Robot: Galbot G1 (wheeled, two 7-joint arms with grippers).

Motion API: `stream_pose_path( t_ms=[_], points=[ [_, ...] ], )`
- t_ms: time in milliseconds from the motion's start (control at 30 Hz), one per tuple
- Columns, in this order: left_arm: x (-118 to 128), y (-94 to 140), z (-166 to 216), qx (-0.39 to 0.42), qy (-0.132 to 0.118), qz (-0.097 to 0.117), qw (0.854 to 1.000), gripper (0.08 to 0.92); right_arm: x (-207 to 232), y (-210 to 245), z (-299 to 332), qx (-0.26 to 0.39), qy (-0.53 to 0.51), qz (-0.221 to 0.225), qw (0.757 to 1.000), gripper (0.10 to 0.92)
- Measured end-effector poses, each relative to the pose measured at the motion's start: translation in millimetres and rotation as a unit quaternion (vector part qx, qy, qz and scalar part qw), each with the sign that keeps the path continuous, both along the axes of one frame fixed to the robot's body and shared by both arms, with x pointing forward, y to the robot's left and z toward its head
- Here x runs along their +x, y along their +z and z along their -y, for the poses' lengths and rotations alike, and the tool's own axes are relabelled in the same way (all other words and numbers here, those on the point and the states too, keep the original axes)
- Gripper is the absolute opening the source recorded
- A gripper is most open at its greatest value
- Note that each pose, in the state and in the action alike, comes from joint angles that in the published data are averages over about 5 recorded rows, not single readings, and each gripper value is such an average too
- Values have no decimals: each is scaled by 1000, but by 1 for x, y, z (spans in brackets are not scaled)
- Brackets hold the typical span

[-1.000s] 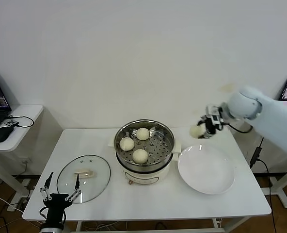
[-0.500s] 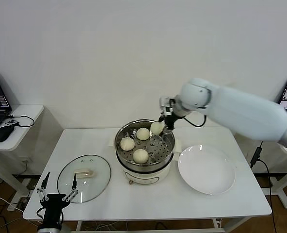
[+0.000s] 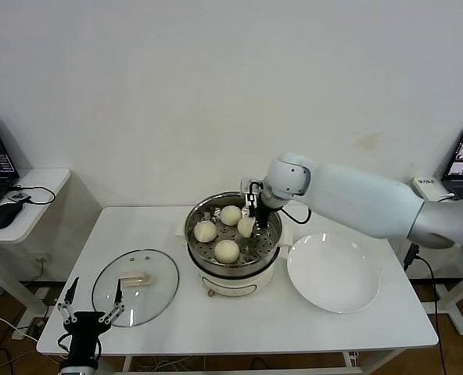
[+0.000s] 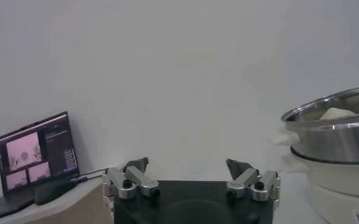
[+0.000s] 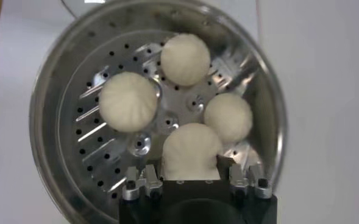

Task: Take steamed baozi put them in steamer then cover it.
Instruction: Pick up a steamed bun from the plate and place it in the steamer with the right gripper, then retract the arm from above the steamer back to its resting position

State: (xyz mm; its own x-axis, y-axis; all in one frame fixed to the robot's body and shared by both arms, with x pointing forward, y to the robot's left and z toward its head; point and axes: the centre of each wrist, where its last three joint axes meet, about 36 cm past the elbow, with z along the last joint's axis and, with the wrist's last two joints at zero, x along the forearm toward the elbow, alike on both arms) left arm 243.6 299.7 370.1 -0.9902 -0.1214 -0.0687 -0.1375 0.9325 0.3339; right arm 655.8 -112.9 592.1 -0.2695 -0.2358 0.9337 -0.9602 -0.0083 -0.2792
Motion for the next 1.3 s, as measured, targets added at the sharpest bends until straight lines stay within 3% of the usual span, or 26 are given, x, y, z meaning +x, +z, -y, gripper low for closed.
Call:
stream_pose_path(
  t_ms=[267,500,600,867,1067,1300],
  points=[
    [0,-1,-1,0,2,0,1000,823,-1,-14,2,-4,-6,-1,1000,602],
    [1,0,-1,0,3,3,1000,823,-3,-6,9,5,-13,8,1000,778],
    [2,2,-3,0,4,4,1000,823,-6,1,16,17,-14,15,1000,816],
    [3,1,-3,-7,5,6,1000,823,-35,4,50,92,-23,72,993,823],
    [4,0,2,-28,6,12,1000,823,-71,-27,88,202,-58,150,966,823],
    [4,0,10,-54,18,16,998,823,-112,-80,118,340,-106,237,904,823]
  ],
)
